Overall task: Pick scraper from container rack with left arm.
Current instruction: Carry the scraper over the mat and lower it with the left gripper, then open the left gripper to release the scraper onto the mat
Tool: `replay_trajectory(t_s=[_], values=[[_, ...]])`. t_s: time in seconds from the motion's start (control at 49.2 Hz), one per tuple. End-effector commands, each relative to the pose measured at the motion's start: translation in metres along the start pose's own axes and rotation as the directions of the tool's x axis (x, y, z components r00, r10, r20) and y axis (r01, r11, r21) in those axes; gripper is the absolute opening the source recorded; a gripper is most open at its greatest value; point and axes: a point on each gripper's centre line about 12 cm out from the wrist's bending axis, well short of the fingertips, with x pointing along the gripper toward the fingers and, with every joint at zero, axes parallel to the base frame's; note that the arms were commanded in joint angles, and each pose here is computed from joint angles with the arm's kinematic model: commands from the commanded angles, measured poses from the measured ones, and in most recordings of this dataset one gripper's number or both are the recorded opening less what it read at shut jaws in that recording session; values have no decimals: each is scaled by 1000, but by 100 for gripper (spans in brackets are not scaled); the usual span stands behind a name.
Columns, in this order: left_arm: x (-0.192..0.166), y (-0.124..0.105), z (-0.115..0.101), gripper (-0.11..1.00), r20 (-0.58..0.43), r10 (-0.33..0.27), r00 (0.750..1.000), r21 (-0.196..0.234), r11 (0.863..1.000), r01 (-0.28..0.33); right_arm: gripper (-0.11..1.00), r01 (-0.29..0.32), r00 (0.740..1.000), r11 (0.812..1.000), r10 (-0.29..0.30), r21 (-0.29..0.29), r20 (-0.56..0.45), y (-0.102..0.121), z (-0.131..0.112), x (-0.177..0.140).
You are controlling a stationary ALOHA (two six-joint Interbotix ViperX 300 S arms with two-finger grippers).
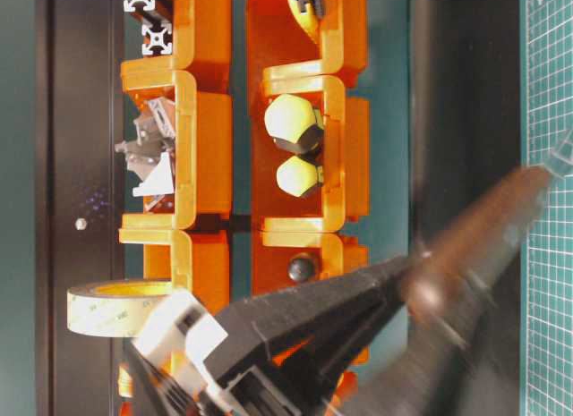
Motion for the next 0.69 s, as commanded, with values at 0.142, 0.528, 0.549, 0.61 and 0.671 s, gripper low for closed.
replay_trajectory(t_s=[0.142, 0.528, 0.549, 0.61, 0.671], values=[[-9, 0, -9, 86, -13, 6, 1000, -188, 982, -9, -1, -3, 1000, 1000, 3, 3, 12, 2, 6, 2], [-10, -27, -33, 92, -43, -55, 998, -490, 871, 27, -1, 0, 1000, 1000, 0, 5, -2, 1, 3, 3], [-11, -28, -34, 92, -40, -58, 997, -500, 866, 31, -1, 0, 1000, 1000, 0, 5, -2, 1, 3, 3], [-12, -32, -38, 92, -38, -72, 997, -518, 854, 42, -1, 0, 1000, 1000, 0, 5, -2, 1, 3, 3], [-16, -35, -42, 92, -33, -82, 996, -533, 845, 52, -1, 1, 1000, 1000, -1, 3, -4, 1, 2, 3]])
